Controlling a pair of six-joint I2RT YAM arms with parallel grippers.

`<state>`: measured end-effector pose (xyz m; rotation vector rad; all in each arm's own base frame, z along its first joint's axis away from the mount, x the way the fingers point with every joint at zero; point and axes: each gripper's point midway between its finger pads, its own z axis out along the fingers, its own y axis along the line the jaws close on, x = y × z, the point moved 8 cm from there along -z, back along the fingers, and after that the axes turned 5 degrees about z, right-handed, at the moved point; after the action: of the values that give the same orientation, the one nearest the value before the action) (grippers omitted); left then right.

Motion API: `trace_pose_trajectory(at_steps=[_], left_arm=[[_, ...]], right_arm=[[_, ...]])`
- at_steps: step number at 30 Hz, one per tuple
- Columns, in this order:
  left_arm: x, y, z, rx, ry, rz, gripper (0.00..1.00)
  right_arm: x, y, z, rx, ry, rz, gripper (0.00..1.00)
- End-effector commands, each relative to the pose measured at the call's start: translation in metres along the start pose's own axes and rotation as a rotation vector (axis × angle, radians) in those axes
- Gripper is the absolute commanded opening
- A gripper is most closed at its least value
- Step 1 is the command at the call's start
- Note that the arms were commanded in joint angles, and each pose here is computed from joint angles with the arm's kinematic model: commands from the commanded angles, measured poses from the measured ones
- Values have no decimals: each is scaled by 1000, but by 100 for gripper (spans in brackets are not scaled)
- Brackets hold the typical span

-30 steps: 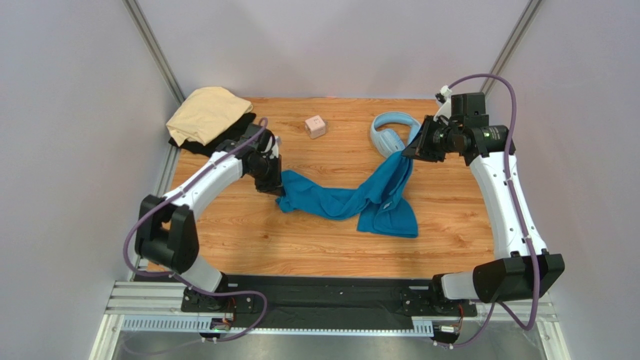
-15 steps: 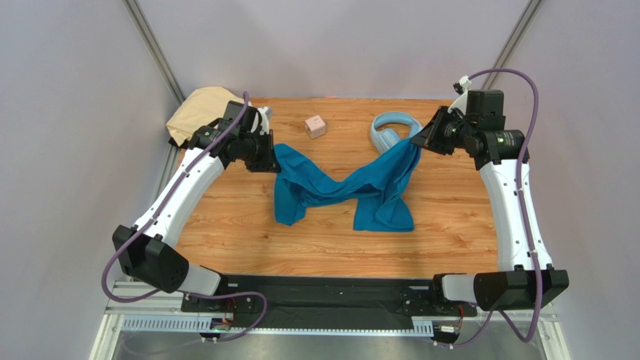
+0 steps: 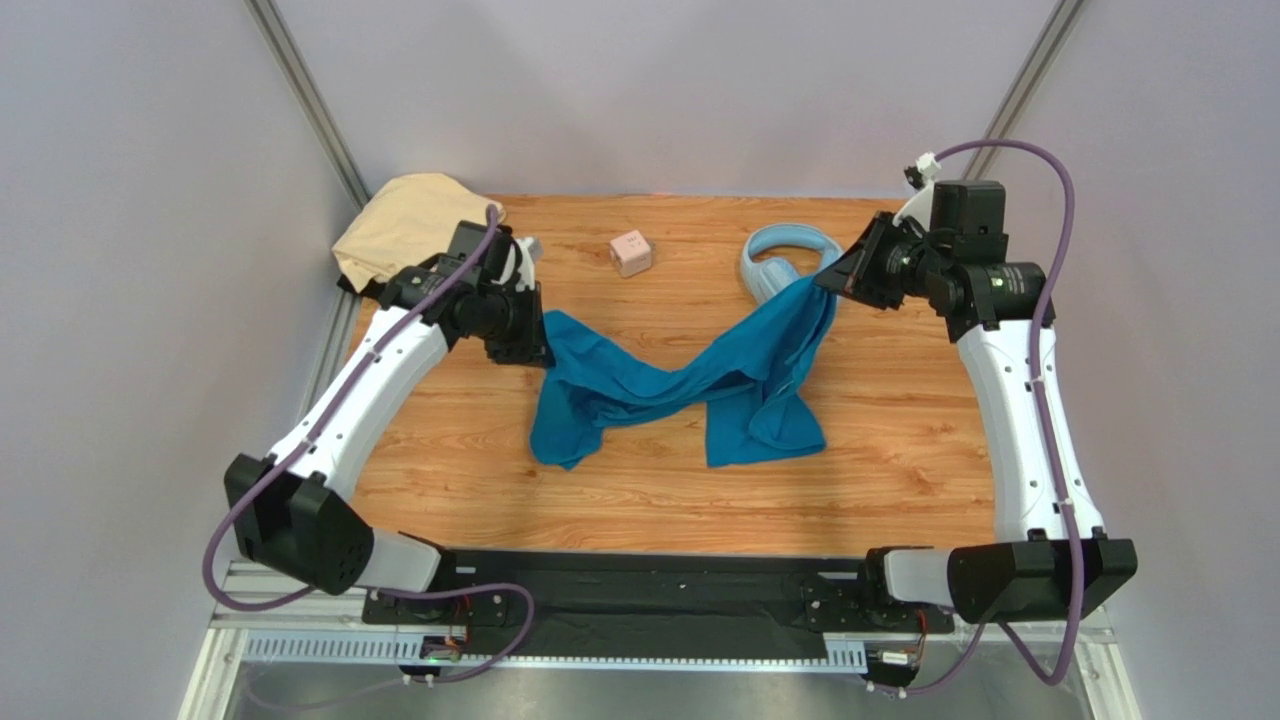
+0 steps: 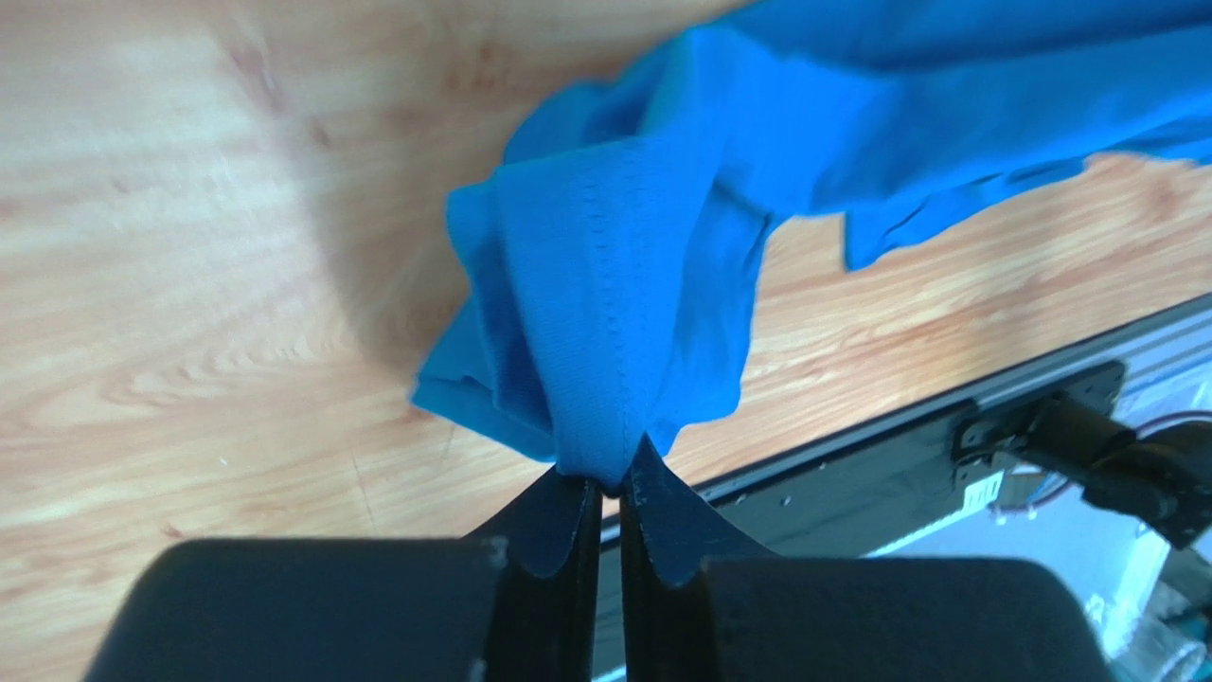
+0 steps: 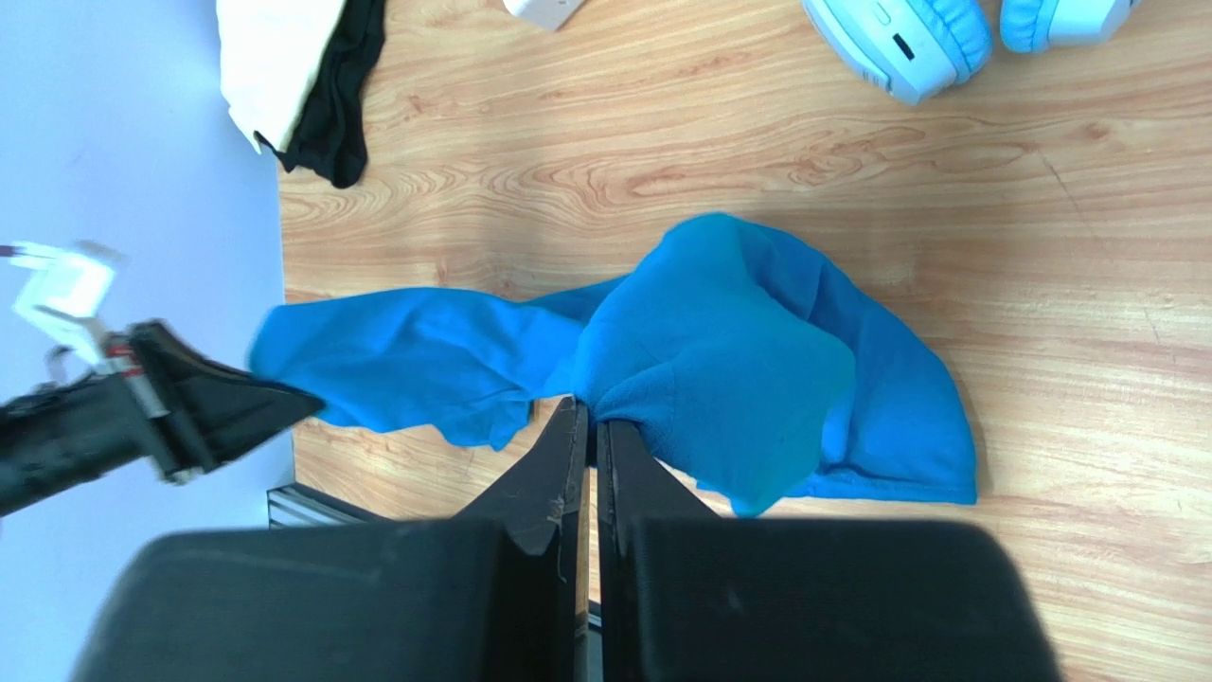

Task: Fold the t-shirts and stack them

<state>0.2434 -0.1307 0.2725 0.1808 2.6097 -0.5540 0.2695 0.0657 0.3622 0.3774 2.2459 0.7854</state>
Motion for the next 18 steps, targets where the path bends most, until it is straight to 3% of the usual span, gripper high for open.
trace_pose_trajectory(at_steps=[1,5,6,10,14,18], left_arm=[[18,4,16,48,62,-25,16],[24,6,26,82,103,-5,17],[26,7,31,86,129,-7,11],[27,8,38,98,146,-13,5],[28,5,41,141,164,-13,26],[41,13,53,123,213,-13,29]], right_arm=[[-4,3,3,-36,-16,-11,0],[-3,-2,7,-22,3,-17,0],[-2,-2,8,-23,10,-17,0],[-3,-4,12,-19,22,-18,0],[-2,-6,17,-16,38,-14,0],[-2,-9,24,-16,55,-12,0]])
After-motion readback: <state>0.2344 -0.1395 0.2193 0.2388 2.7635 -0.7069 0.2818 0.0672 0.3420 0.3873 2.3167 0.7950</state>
